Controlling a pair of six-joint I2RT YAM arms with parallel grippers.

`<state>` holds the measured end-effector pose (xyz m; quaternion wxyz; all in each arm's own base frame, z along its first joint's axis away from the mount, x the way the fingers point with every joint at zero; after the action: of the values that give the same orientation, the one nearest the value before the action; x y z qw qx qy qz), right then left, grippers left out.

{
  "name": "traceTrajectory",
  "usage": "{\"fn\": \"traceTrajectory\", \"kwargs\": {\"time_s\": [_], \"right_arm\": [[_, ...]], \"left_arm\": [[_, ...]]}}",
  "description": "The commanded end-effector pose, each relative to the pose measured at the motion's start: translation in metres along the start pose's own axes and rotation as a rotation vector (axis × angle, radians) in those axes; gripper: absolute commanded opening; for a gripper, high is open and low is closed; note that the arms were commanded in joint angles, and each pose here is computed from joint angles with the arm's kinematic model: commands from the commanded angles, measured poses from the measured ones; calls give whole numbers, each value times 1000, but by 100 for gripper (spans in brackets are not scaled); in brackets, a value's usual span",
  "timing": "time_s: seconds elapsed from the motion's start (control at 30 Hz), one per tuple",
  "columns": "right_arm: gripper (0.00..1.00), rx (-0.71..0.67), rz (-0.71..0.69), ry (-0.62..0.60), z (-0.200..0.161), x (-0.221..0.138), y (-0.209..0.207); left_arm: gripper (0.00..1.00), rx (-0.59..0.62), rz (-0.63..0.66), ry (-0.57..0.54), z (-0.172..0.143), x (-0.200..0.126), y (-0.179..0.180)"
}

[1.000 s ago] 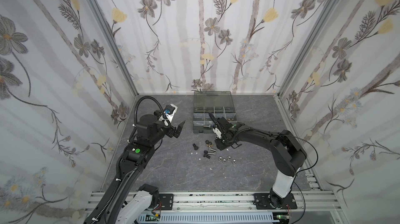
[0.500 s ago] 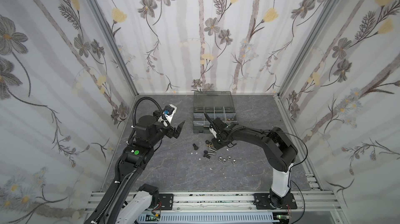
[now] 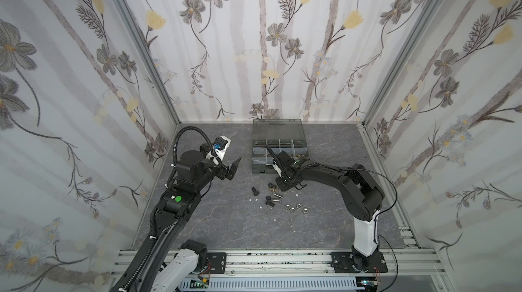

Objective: Sort the screws and nuts into containers
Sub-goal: Pick up the nut from the center of the table.

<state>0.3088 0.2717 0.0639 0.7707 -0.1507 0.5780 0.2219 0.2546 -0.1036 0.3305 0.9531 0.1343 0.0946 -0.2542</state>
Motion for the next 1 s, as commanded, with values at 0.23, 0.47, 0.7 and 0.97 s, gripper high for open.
{"fn": "traceTrajectory", "kwargs": {"time_s": [0.23, 0.47, 0.7, 0.97], "right_arm": [[24, -5, 1, 72, -23, -1, -4], [20, 5, 4, 66, -25, -8, -5], [18, 8, 15, 43, -17, -18, -3], [15, 11, 20, 25, -7, -28, -5]], "left_arm": [[100, 11, 3, -24, 4, 2, 1], [100, 11, 5, -26, 4, 1, 1], [100, 10, 2, -21, 3, 3, 1], [100, 10, 2, -20, 3, 4, 1]]}}
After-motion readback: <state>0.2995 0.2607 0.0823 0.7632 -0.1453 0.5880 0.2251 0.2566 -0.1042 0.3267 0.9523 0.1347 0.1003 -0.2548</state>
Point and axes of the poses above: each gripper's point midway between its finger pads, its own x axis out along the fingers, its own y axis along the line the jaws close on, z = x × y, the point moved 5 cm from there along -x, back along the fingers
